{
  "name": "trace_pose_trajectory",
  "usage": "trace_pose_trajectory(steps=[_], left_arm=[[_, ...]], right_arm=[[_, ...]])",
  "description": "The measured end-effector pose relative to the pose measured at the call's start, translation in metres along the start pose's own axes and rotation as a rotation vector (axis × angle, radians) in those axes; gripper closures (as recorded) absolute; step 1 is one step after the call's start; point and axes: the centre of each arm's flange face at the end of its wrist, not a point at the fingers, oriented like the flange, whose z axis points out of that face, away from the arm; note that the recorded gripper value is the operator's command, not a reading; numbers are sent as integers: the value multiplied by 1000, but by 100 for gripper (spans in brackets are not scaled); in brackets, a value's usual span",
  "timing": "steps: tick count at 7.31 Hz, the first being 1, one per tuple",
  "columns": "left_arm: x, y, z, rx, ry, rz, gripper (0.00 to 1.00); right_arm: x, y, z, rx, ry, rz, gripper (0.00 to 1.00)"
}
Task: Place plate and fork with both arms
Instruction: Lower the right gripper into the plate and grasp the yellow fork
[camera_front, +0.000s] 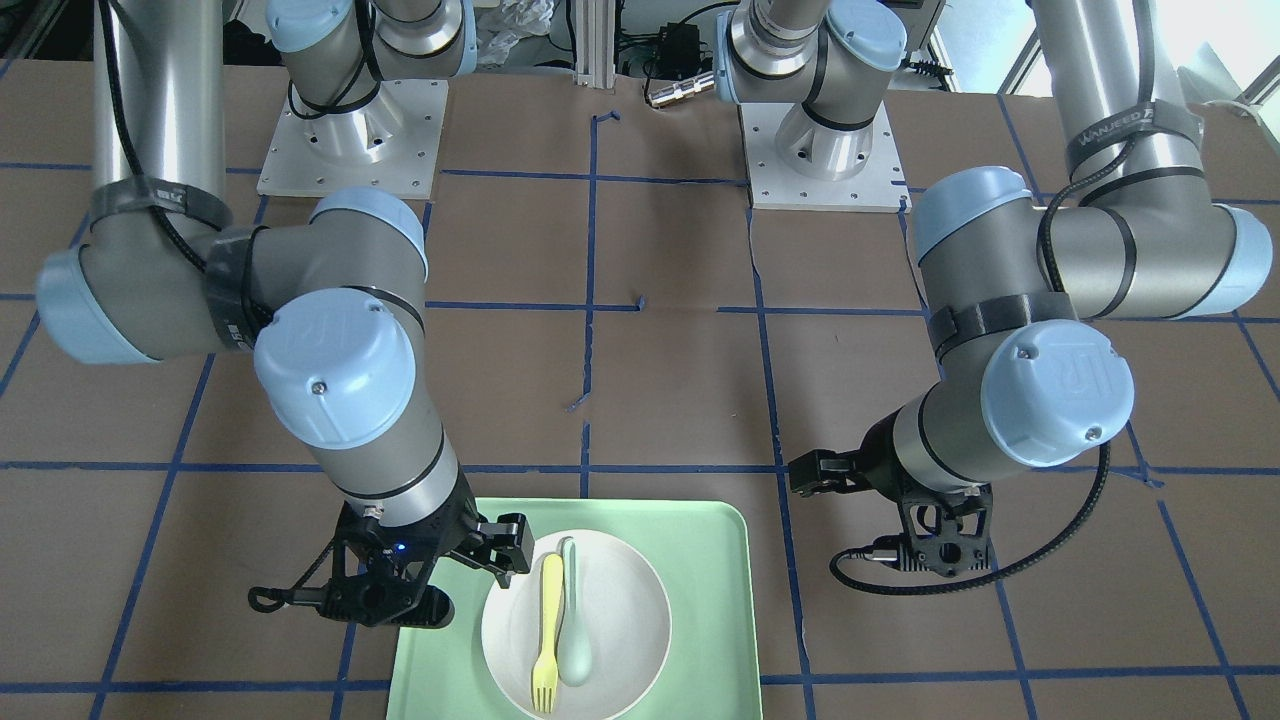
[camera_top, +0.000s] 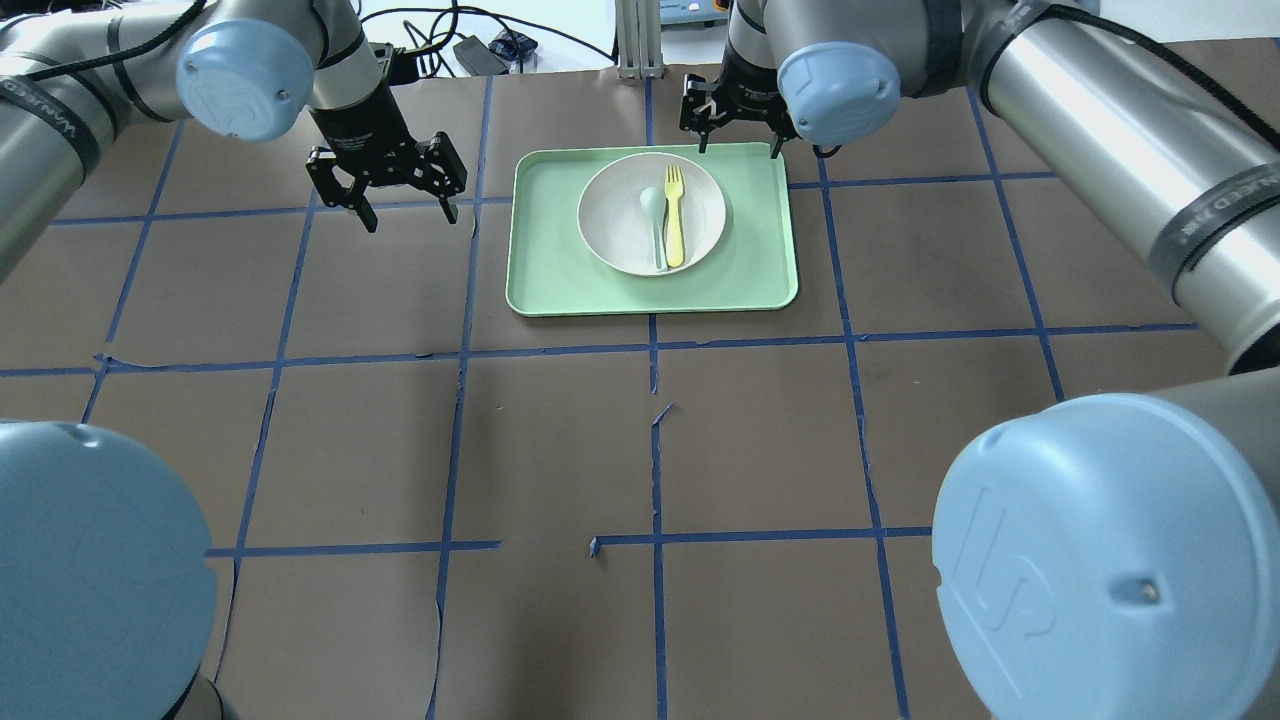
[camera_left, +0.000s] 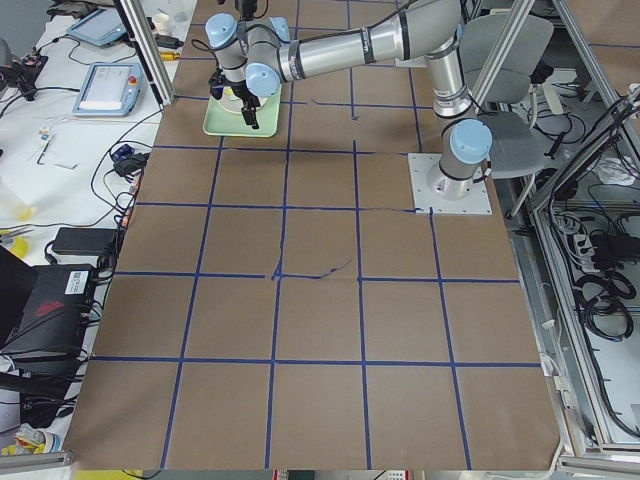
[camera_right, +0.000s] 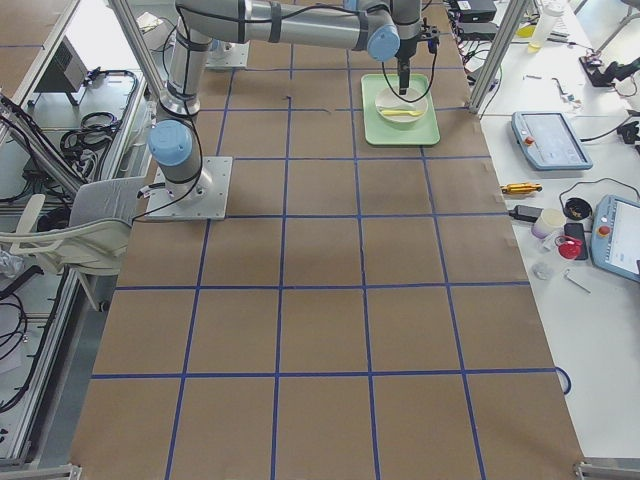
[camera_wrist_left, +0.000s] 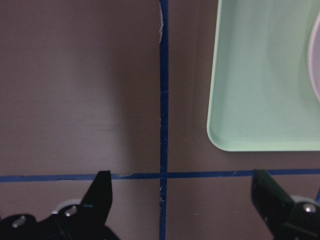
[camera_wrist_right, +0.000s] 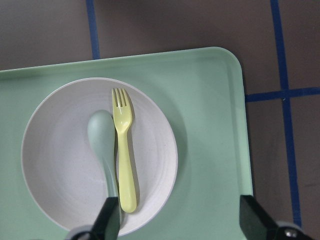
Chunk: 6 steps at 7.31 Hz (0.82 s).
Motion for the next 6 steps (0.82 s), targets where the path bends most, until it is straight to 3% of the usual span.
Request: trace_pose_trajectory(steps=[5, 6], left_arm=[[-8, 33, 25, -52, 2, 25, 0], [-8, 35, 30, -52, 2, 29, 0]], right_arm=[[-30, 3, 81, -37, -6, -15, 48], [-34, 1, 91, -39, -6, -17, 58]])
